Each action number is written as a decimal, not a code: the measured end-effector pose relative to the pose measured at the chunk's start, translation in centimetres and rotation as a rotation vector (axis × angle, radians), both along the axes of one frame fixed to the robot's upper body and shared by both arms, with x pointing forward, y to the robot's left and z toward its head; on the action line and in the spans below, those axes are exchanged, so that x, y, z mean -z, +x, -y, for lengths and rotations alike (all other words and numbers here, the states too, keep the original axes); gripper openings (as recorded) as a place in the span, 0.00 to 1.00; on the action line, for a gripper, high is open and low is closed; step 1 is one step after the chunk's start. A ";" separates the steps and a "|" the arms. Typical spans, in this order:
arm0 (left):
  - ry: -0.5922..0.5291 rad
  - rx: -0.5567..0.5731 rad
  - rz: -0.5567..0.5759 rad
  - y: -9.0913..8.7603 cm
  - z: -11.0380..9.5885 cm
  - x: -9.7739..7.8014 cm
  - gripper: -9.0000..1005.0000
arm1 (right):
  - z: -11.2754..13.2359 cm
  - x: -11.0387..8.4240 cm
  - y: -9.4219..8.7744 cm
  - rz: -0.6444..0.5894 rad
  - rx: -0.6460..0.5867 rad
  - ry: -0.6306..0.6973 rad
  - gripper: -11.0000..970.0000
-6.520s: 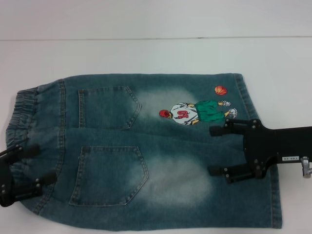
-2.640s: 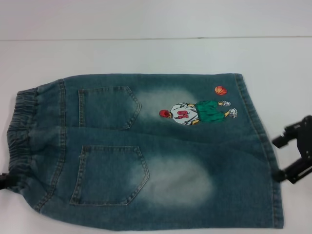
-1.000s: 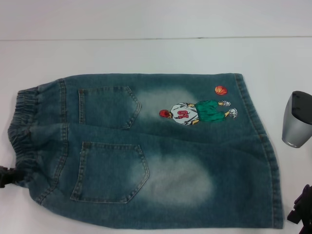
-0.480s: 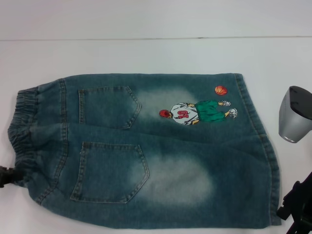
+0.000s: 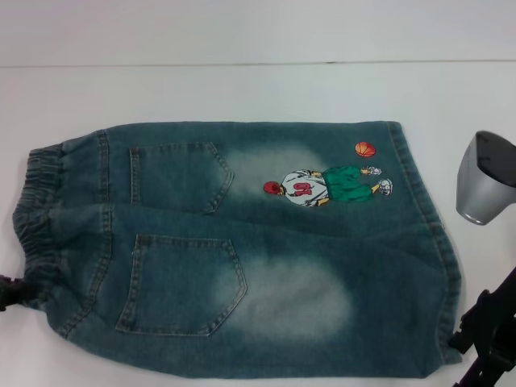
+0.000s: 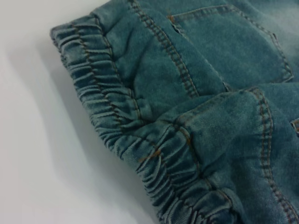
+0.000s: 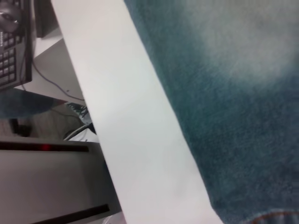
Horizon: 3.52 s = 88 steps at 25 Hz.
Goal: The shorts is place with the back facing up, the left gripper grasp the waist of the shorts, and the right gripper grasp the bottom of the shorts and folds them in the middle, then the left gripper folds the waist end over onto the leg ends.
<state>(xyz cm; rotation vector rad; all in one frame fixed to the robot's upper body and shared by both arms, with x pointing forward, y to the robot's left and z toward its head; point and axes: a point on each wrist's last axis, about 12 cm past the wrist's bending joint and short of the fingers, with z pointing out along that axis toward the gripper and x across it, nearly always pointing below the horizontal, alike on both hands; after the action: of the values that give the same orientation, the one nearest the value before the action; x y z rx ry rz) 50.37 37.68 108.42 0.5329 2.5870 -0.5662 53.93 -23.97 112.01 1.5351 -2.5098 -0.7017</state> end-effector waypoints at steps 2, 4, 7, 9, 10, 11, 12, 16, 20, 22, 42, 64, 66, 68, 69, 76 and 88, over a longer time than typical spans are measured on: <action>0.002 0.004 -0.001 0.0 0.0 0.0 0.09 | 0.0 -0.2 0.1 0.013 0.004 0.000 0.93; 0.004 0.007 -0.002 0.0 0.0 0.0 0.09 | 0.0 -0.4 0.2 0.022 0.005 0.000 0.93; 0.006 0.010 -0.003 0.1 0.1 0.0 0.09 | -0.1 -0.5 0.2 0.031 0.005 0.009 0.93; 0.008 0.013 -0.004 0.1 0.1 0.0 0.09 | -0.3 -0.4 0.2 0.031 0.002 0.023 0.93; 0.010 0.016 -0.004 0.1 0.1 0.0 0.10 | -0.4 -0.4 0.2 0.029 0.001 0.030 0.93; 0.011 0.018 -0.005 0.1 0.2 0.0 0.10 | -0.4 -0.4 0.2 0.029 0.000 0.034 0.93; 0.011 0.019 -0.005 0.1 0.2 0.0 0.10 | -0.5 -0.4 0.2 0.030 0.000 0.037 0.93; 0.011 0.020 -0.005 0.1 0.3 0.1 0.10 | -0.5 -0.3 0.3 0.037 0.006 0.037 0.93; 0.010 0.019 -0.005 0.1 0.3 0.1 0.11 | -0.6 0.1 0.3 0.031 0.010 0.035 0.93; 0.010 0.019 -0.005 0.1 0.3 0.1 0.11 | -0.6 0.3 0.3 0.031 0.014 0.031 0.93; -0.008 -0.001 -0.009 0.1 0.4 0.1 0.14 | -0.6 0.3 0.6 0.101 -0.033 0.012 0.45; -0.218 -0.181 0.151 -0.8 -1.3 -2.2 0.17 | 2.0 -3.0 0.8 0.301 -0.037 0.176 0.02; -0.253 -0.198 0.199 -0.9 -1.8 -3.0 0.17 | 2.9 -3.7 1.4 0.367 -0.016 0.207 0.02; -0.279 -0.218 0.241 -0.9 -2.3 -3.7 0.17 | 3.6 -4.2 2.2 0.436 0.018 0.225 0.02; -0.287 -0.230 0.258 -0.8 -2.6 -4.0 0.17 | 4.0 -4.5 2.6 0.481 0.045 0.233 0.02; -0.286 -0.298 0.343 1.0 -2.9 -4.8 0.18 | 4.8 -5.5 5.7 0.737 0.204 0.257 0.02; -0.195 -0.385 0.374 5.6 -0.6 -2.2 0.20 | 2.1 -2.1 10.4 0.856 0.397 0.232 0.02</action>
<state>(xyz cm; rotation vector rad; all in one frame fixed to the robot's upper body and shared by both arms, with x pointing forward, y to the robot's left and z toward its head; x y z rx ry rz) 55.95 38.27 110.65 0.0594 2.1697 -0.5200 64.33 -26.07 114.09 1.6772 -3.5420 -0.4269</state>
